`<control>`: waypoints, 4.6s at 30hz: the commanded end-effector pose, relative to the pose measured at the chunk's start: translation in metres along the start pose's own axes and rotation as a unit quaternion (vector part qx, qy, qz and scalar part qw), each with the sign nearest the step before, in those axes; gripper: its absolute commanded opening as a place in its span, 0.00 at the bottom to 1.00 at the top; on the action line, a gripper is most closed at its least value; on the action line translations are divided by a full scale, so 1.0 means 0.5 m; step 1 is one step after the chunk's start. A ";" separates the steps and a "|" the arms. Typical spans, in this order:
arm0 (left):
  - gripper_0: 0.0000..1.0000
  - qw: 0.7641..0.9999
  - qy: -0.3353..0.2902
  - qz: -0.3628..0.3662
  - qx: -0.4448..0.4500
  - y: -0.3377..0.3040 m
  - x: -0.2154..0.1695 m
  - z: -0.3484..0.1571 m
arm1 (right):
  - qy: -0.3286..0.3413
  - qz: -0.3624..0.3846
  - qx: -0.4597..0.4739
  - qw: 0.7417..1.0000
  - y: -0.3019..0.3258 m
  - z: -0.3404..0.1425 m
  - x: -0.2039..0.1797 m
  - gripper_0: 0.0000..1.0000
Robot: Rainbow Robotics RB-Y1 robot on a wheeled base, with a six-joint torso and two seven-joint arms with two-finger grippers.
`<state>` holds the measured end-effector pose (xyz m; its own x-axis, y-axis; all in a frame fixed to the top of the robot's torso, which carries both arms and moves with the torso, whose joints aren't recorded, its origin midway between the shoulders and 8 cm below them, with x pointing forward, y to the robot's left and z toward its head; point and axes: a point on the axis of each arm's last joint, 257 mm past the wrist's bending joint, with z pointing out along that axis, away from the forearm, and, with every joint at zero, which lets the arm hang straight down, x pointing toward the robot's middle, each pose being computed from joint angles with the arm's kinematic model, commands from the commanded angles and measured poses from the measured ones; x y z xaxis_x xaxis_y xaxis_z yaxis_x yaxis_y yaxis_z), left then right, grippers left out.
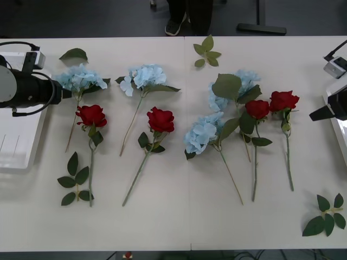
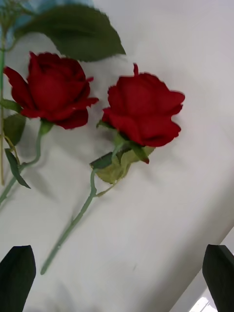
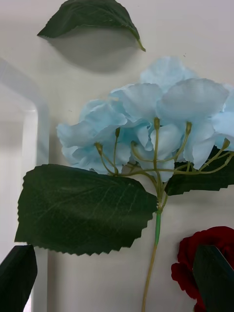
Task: Place the red flowers into the right box and the blue flowers into the left box. If a person shows an open palm, hand one flower to the person first, then continue sorting.
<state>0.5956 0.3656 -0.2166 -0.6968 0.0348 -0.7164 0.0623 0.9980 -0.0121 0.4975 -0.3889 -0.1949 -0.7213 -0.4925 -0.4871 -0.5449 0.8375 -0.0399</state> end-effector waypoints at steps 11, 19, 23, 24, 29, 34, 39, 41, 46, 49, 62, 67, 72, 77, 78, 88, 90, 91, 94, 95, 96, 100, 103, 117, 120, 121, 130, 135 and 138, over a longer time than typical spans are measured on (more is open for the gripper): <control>0.93 0.999 -0.018 0.032 -0.007 -0.058 -0.062 0.061 | 0.024 0.066 0.029 0.997 0.018 0.088 0.025 1.00; 0.93 0.998 -0.008 0.057 -0.024 -0.048 -0.017 0.107 | 0.028 0.070 0.044 0.996 0.029 0.134 0.032 1.00; 0.93 0.997 -0.003 0.070 -0.028 -0.052 -0.001 0.120 | 0.030 0.070 0.058 0.995 0.034 0.161 0.034 1.00; 0.93 0.997 -0.002 0.074 -0.028 -0.054 0.002 0.121 | 0.029 0.070 0.062 0.995 0.036 0.169 0.032 1.00; 0.93 0.996 0.002 0.088 -0.026 -0.073 0.009 0.128 | 0.033 0.067 0.079 0.994 0.037 0.189 0.032 1.00; 0.93 0.994 0.014 0.104 -0.031 -0.073 0.036 0.138 | 0.036 0.067 0.093 0.993 0.040 0.206 0.029 1.00; 0.50 0.993 0.021 0.114 -0.033 -0.070 0.058 0.144 | 0.028 0.083 0.091 0.992 0.046 0.240 0.032 1.00; 0.28 0.992 0.021 0.117 -0.034 -0.068 0.058 0.143 | 0.024 0.087 0.092 0.992 0.044 0.248 0.031 1.00; 0.00 0.992 0.025 0.119 -0.037 -0.062 0.067 0.145 | 0.017 0.093 0.094 0.991 0.043 0.263 0.026 1.00; 0.00 0.992 0.030 0.120 -0.039 -0.057 0.075 0.147 | 0.018 0.094 0.096 0.991 0.042 0.264 0.026 1.00; 0.00 0.996 0.034 0.077 -0.003 -0.098 -0.092 0.040 | 0.008 0.095 0.104 0.990 0.043 0.272 0.014 0.00; 0.00 0.998 0.019 0.049 0.017 -0.089 -0.171 -0.060 | 0.006 0.094 0.106 0.990 0.043 0.274 0.010 0.00; 0.00 1.000 -0.004 0.028 0.000 -0.004 -0.236 -0.171 | -0.006 0.090 0.112 0.990 0.033 0.261 -0.015 0.00; 0.00 0.995 -0.005 0.062 -0.073 0.161 -0.241 -0.248 | -0.023 0.096 0.104 0.990 0.005 0.200 -0.069 0.00; 0.00 0.992 -0.007 0.080 -0.098 0.211 -0.238 -0.266 | -0.032 0.102 0.100 0.989 -0.007 0.175 -0.086 0.00; 0.00 0.967 -0.019 0.113 -0.228 0.506 -0.112 -0.315 | -0.062 0.041 0.164 0.984 -0.165 -0.073 -0.163 0.00; 0.00 0.962 -0.023 0.120 -0.243 0.543 -0.083 -0.306 | -0.052 0.011 0.194 0.980 -0.204 -0.111 -0.153 0.00; 0.00 0.962 -0.022 0.120 -0.246 0.554 -0.070 -0.299 | -0.048 0.001 0.204 0.978 -0.216 -0.120 -0.148 0.00; 0.00 0.959 -0.021 0.111 -0.259 0.594 -0.028 -0.277 | -0.020 -0.045 0.257 0.965 -0.273 -0.154 -0.123 0.00; 0.00 0.960 -0.018 0.109 -0.259 0.599 -0.018 -0.271 | -0.010 -0.055 0.273 0.960 -0.290 -0.162 -0.116 0.00; 0.00 0.960 -0.014 0.108 -0.259 0.601 -0.007 -0.263 | 0.000 -0.065 0.291 0.955 -0.308 -0.172 -0.108 0.00; 0.00 0.960 -0.004 0.114 -0.256 0.595 0.021 -0.226 | 0.030 -0.088 0.341 0.935 -0.372 -0.189 -0.075 0.00; 0.00 0.962 0.005 0.113 -0.249 0.583 0.041 -0.202 | 0.043 -0.100 0.367 0.924 -0.414 -0.194 -0.051 0.00; 0.42 0.969 0.011 0.103 -0.224 0.531 0.075 -0.145 | 0.155 -0.187 0.468 0.850 -0.572 -0.230 0.102 0.00; 0.50 0.969 0.012 0.104 -0.222 0.529 0.079 -0.142 | 0.157 -0.197 0.478 0.842 -0.590 -0.222 0.140 0.00; 0.50 0.970 0.012 0.102 -0.222 0.529 0.080 -0.142 | 0.155 -0.201 0.480 0.840 -0.592 -0.221 0.142 0.00; 0.63 0.971 0.010 0.101 -0.217 0.524 0.081 -0.139 | 0.150 -0.217 0.491 0.830 -0.599 -0.211 0.170 0.00; 0.69 0.971 0.011 0.104 -0.216 0.523 0.081 -0.139 | 0.125 -0.165 0.468 0.859 -0.586 -0.196 0.182 0.00; 0.71 0.971 0.010 0.104 -0.216 0.524 0.080 -0.139 | 0.094 -0.115 0.436 0.887 -0.561 -0.190 0.170 0.00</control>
<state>0.5265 0.6272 -0.2222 -0.7397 0.2080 -0.6399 -0.0963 0.9085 0.4066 0.5448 -0.6707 -0.2007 -0.7412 -0.6491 -0.1715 -0.2775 0.5289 -0.8020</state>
